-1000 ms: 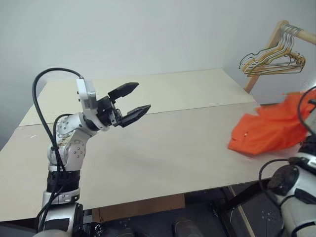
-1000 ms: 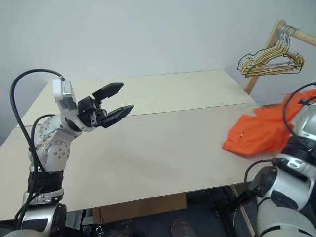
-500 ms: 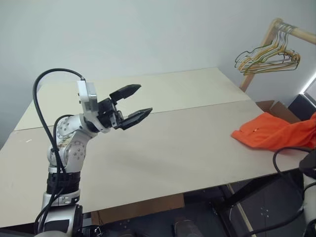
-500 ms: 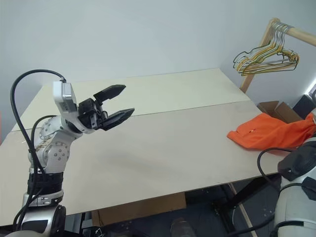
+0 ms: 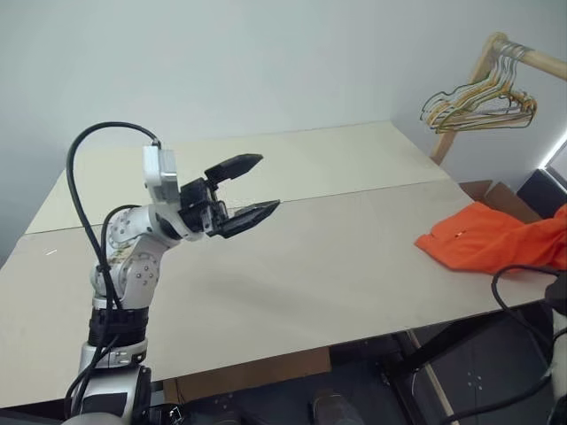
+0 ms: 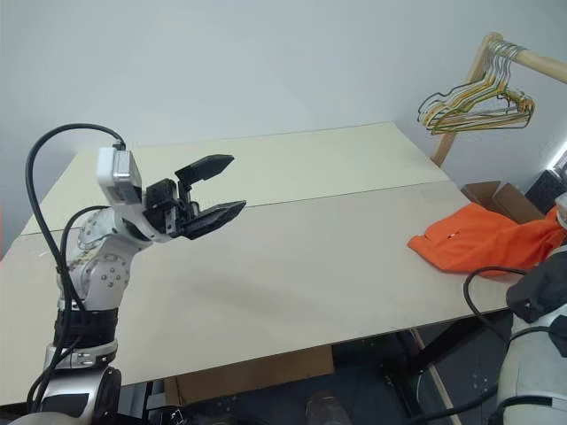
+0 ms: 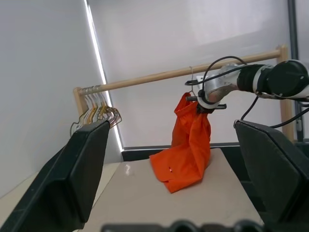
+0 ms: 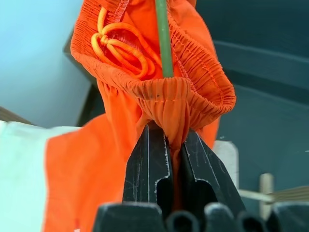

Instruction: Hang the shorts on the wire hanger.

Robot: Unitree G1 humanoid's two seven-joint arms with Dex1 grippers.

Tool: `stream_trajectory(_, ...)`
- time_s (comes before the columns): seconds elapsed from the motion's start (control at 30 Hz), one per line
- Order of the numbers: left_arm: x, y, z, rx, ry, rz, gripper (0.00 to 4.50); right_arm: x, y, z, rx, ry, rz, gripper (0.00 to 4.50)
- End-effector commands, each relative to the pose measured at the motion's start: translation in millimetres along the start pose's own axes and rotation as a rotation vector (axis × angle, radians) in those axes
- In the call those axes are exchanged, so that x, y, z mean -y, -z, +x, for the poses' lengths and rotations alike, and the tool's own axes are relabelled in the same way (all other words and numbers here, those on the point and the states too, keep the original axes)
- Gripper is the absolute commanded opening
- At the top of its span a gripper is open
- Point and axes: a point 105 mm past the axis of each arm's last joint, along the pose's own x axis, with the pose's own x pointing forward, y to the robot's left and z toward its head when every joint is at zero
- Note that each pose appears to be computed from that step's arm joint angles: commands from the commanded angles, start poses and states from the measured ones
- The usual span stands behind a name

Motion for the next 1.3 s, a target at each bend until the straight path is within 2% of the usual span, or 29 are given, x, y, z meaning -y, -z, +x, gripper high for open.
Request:
stream_trajectory(0.03,4,-12,2,0.039,0.027,0.03,4.5,-4,-15,-6,0.085,-0.002,-0.059,1.22)
stream_trajectory(0.23,2,-10,1,0.024,0.017,0.032,4.5,2,-20,-9,0.118,0.053,-0.088,3.3)
stream_trajectory(0.33,2,-9,1,0.019,0.014,0.032,4.5,-1,-34,-18,0.208,0.074,-0.101,4.38)
stream_trajectory(0.4,2,-8,1,0.016,0.014,0.032,4.5,-5,-44,-28,0.276,0.065,-0.071,4.44)
stream_trajectory(0.47,1,-7,1,0.004,0.011,0.033,4.5,-10,-61,-48,0.428,0.111,-0.14,4.44)
stream_trajectory(0.53,1,-6,1,0.002,0.01,0.032,4.5,-20,-68,-67,0.526,0.128,-0.2,4.44)
stream_trajectory(0.7,1,-6,2,0.008,0.011,0.033,4.5,-33,-72,-93,0.696,0.145,-0.274,4.44)
stream_trajectory(0.83,1,-7,1,0.014,0.01,0.035,4.5,-64,-76,-123,0.978,0.107,-0.497,4.44)
stream_trajectory(0.93,0,-7,-1,0.009,0.001,0.037,4.5,-83,-70,-145,1.142,0.004,-0.495,4.44)
stream_trajectory(1.03,0,-6,-4,-0.002,-0.018,0.031,4.5,-104,-52,-149,1.137,-0.148,-0.542,4.44)
stream_trajectory(1.17,-1,1,-12,-0.068,-0.05,0.04,4.5,-144,-6,-155,1.071,-0.503,-0.695,4.44)
stream_trajectory(1.3,-2,9,-25,-0.152,-0.111,0.058,4.5,-169,35,-168,0.984,-0.813,-0.8,4.44)
